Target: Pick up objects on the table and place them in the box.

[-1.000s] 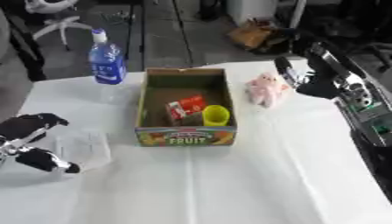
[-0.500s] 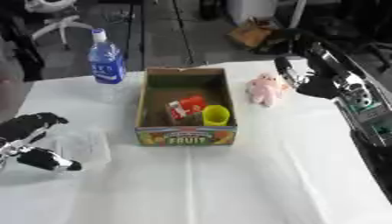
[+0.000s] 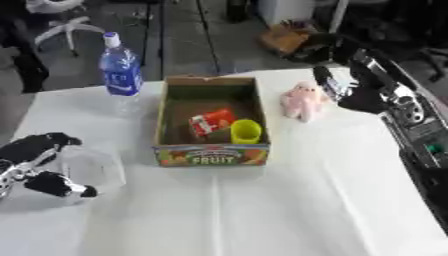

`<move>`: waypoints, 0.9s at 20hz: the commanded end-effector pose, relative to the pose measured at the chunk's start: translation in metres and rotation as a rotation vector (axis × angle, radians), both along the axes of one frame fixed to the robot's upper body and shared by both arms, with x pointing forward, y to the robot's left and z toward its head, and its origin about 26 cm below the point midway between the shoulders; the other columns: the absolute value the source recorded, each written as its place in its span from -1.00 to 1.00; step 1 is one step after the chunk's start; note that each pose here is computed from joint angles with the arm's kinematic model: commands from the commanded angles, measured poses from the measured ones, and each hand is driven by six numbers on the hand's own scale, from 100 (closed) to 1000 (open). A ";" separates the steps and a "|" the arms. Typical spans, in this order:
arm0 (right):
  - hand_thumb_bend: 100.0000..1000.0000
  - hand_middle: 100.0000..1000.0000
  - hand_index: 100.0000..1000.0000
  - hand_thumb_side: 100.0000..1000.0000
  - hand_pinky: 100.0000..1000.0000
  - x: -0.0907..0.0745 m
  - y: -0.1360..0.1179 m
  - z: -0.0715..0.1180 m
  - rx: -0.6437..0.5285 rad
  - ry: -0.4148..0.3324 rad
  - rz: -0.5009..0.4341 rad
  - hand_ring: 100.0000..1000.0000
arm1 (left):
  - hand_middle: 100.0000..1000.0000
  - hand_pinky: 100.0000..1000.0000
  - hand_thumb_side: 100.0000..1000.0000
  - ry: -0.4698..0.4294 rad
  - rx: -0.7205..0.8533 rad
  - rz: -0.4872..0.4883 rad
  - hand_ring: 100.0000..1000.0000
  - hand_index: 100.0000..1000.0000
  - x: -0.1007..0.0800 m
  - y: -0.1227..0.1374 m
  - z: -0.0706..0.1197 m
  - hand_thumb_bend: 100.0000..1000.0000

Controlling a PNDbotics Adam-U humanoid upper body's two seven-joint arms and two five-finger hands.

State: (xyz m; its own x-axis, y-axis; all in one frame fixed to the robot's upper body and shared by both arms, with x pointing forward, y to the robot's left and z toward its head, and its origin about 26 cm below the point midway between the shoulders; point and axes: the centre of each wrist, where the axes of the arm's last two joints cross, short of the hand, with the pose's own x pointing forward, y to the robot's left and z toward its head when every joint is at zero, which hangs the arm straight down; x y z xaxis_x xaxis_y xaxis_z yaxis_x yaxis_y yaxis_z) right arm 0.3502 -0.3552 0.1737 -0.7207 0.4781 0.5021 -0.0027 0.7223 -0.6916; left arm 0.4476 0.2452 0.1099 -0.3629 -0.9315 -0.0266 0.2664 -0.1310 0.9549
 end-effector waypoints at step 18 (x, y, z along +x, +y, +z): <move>-0.81 0.61 0.83 -0.18 0.47 0.001 0.000 0.013 -0.019 -0.035 0.012 0.41 | 0.67 0.44 0.20 -0.005 0.004 0.021 0.58 0.85 0.009 0.005 0.017 1.00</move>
